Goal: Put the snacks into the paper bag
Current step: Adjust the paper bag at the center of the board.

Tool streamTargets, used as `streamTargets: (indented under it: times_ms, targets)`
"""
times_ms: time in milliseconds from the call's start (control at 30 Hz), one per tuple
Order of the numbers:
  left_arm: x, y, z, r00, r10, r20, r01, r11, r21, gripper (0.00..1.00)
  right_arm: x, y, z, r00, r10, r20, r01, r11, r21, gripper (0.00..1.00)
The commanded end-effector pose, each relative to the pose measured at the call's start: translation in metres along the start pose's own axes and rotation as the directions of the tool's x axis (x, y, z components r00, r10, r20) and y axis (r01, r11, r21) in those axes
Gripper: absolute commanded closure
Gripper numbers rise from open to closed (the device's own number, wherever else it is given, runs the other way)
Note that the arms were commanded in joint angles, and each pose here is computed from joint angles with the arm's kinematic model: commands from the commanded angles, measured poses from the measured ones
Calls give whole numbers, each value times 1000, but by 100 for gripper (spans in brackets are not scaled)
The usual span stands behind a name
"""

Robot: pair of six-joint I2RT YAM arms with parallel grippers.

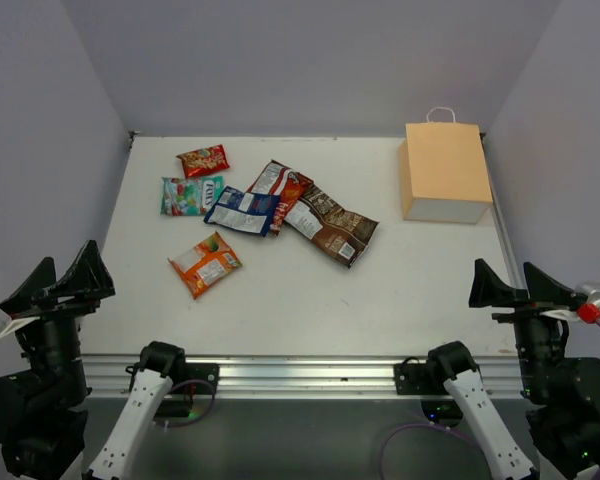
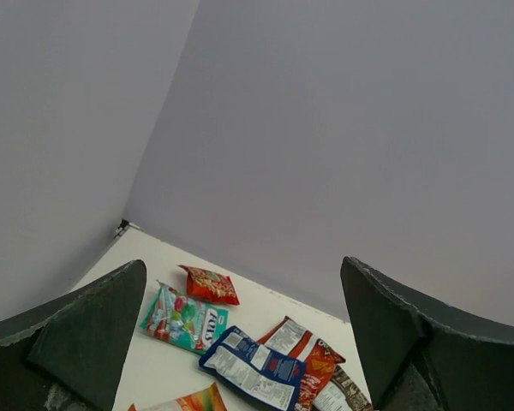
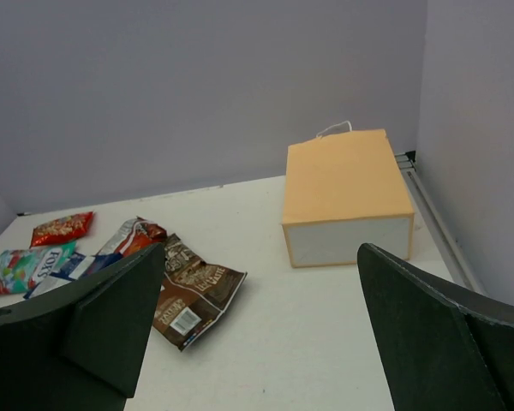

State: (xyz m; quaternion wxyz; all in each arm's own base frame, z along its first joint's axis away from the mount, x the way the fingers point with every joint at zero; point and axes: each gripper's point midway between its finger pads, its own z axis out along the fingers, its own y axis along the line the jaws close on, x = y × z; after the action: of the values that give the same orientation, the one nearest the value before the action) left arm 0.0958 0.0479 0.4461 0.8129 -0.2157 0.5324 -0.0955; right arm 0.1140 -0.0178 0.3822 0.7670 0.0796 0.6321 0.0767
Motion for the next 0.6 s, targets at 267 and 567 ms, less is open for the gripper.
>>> streamTargets:
  times_ms: [267, 567]
  targets:
    - [15, 0, 11, 1000, -29, 0, 29, 1000, -7, 0, 19, 11, 23, 997, -20, -80, 19, 1000, -15, 1]
    - [91, -8, 36, 978, 28, -208, -27, 1000, 10, 0, 90, 13, 62, 931, 12, -364, 22, 996, 89, 1]
